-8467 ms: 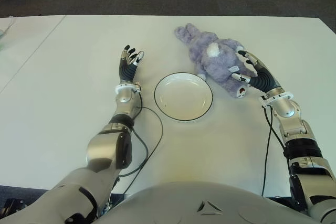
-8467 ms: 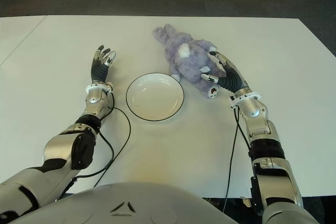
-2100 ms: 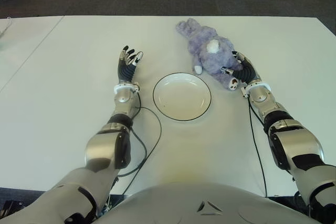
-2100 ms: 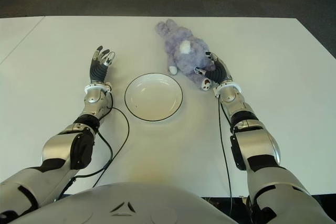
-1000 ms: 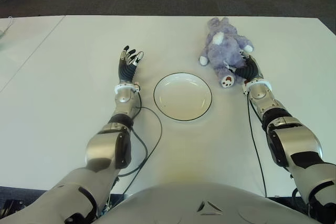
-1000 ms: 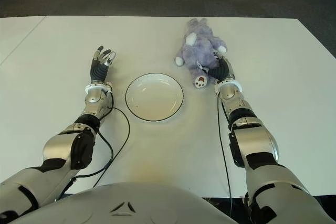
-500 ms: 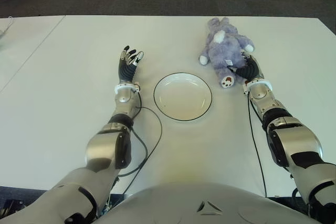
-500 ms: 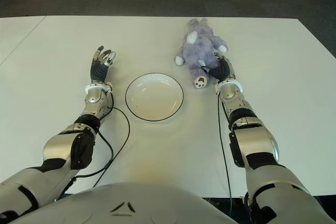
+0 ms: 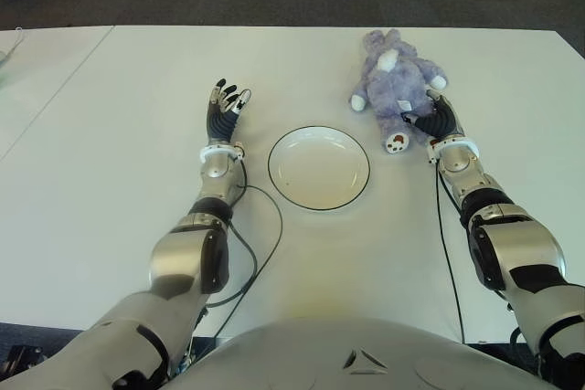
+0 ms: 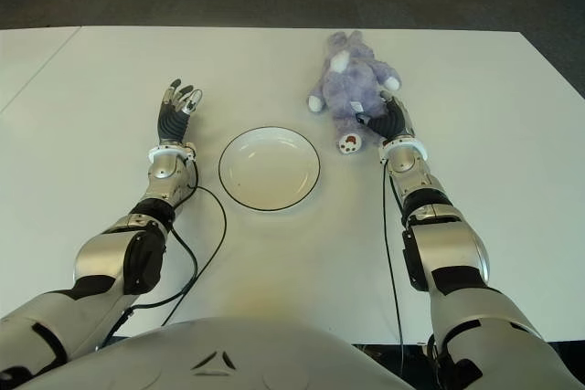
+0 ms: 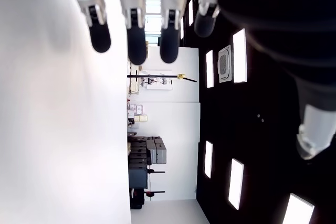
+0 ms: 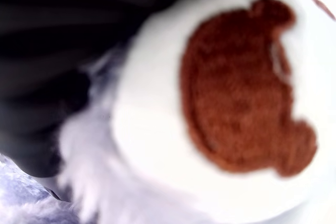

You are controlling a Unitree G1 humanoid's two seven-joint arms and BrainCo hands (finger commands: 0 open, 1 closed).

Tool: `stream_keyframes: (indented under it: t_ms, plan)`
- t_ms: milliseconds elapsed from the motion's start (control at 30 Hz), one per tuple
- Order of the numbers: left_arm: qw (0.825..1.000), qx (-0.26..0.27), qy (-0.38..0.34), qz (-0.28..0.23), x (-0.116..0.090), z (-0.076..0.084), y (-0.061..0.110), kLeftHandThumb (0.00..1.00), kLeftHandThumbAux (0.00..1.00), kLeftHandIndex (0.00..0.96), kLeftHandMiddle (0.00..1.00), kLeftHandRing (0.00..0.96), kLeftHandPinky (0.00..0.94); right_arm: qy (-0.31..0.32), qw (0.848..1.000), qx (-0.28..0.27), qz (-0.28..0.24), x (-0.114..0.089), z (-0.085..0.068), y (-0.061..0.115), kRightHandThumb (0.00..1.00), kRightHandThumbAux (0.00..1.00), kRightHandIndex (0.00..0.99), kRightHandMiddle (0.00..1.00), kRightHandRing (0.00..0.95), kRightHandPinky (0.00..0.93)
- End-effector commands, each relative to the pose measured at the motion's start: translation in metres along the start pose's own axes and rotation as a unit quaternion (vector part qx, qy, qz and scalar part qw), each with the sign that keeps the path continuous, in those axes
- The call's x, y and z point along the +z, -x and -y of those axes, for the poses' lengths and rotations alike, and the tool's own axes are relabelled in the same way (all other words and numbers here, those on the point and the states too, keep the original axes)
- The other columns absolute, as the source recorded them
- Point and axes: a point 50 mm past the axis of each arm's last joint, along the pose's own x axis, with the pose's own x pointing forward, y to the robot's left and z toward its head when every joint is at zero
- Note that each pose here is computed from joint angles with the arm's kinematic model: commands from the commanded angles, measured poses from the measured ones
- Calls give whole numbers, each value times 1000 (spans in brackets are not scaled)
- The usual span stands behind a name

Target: Put the doll into the plate.

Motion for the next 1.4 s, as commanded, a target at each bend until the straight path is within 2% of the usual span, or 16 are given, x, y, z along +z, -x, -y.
stream_keyframes:
  t_ms: [33, 200, 367, 567, 967, 1400]
  plan:
    - [973, 24, -11, -231, -98, -18, 76, 0, 546, 114, 197, 195, 190, 14, 998, -38, 38, -1, 13, 5, 705, 715, 440, 854, 860, 839]
    - [976, 19, -7, -217, -96, -17, 75, 0, 536, 115, 200, 198, 189, 16, 995, -57, 78, 7, 16, 6, 703, 716, 440, 857, 862, 840]
    - [975, 14, -15, -221, -97, -16, 75, 0, 517, 105, 192, 194, 181, 0, 980, -91, 177, 37, 30, 7, 698, 719, 439, 863, 865, 843]
    - [973, 16, -22, -229, -97, -16, 74, 0, 520, 102, 187, 187, 164, -16, 969, -105, 224, 49, 34, 11, 697, 719, 438, 873, 872, 857]
    - [974, 19, -10, -227, -97, -14, 74, 0, 533, 111, 193, 193, 174, -20, 956, -107, 272, 59, 38, 16, 695, 721, 438, 879, 879, 854]
    - [974, 19, -7, -227, -96, -12, 73, 0, 526, 94, 181, 184, 170, -22, 955, -108, 276, 59, 44, 16, 695, 721, 437, 877, 878, 849]
